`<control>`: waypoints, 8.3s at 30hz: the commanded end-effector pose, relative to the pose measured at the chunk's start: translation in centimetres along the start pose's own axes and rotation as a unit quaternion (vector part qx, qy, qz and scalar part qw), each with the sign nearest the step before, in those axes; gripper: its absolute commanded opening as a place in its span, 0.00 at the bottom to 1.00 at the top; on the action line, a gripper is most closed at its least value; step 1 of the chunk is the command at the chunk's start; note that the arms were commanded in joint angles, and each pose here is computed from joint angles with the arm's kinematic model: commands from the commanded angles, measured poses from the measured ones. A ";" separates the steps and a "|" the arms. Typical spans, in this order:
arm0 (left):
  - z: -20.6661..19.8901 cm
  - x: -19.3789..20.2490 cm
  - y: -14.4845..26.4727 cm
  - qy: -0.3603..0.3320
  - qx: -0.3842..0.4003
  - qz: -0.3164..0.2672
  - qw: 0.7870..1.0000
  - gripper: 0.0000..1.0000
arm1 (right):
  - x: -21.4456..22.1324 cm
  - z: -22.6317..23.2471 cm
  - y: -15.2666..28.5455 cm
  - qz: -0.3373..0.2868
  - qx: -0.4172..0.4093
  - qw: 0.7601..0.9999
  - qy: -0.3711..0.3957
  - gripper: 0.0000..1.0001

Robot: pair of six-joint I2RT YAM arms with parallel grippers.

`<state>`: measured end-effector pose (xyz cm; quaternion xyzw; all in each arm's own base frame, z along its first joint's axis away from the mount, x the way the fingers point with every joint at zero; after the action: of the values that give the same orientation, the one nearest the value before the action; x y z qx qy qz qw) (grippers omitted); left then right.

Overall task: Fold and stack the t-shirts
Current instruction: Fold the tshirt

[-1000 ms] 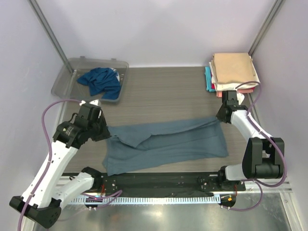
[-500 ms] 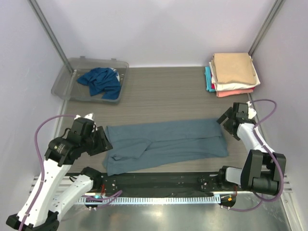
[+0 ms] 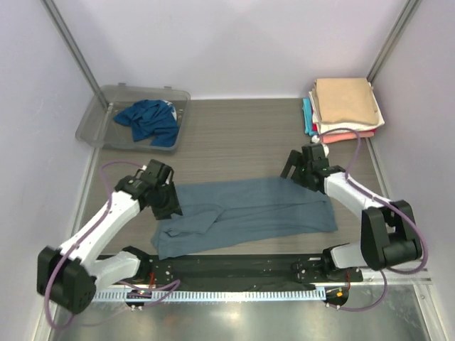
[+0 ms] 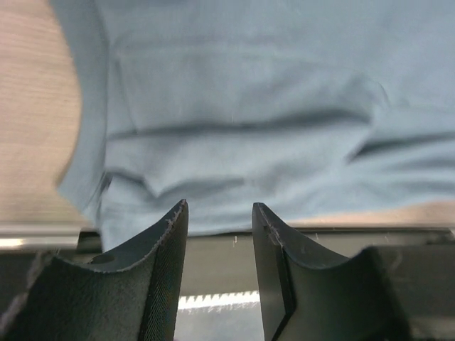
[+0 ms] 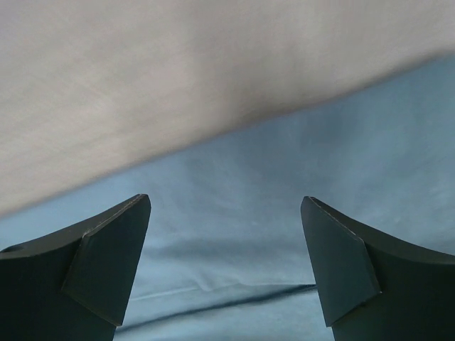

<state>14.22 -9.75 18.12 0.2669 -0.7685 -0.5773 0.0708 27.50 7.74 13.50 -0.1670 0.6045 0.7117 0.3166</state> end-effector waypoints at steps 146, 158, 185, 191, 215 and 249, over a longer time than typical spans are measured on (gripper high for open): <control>-0.4 4.4 -11.4 0.011 0.107 -0.021 0.994 0.47 | 19.1 6.5 5.6 0.159 -0.151 0.974 0.065 0.07; -0.5 7.1 -11.2 -0.016 0.110 -0.008 0.994 0.00 | 18.8 5.4 6.8 0.155 -0.138 0.976 0.068 0.01; -14.3 -4.7 0.5 -0.122 0.087 -0.133 0.980 0.00 | -3.5 11.2 8.8 -0.042 -0.063 0.987 0.144 0.01; -16.8 -9.7 -2.5 -0.136 0.071 -0.112 0.982 0.00 | -8.0 12.2 5.2 -0.048 -0.045 0.986 0.153 0.01; -20.8 -19.5 -12.2 -0.126 0.090 -0.057 0.986 0.02 | -13.0 12.0 -6.7 -0.001 -0.072 0.988 0.139 0.01; -18.4 -10.4 -8.3 -0.082 0.227 -0.051 0.969 0.54 | -4.0 9.5 -2.0 0.087 -0.324 0.941 0.049 0.63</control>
<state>32.06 -20.45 17.61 0.2445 -0.8429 -0.4755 -0.0599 33.14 14.32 14.63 -0.2052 0.4732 0.8435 0.1496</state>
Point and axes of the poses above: each gripper's point midway between its finger pads, its own y axis back along the fingers, its own z axis along the line the jaws close on, x = y × z, the point moved 8 cm from there along y, back along the fingers, and after that the axes turned 11 degrees about y, right-handed, at the moved point
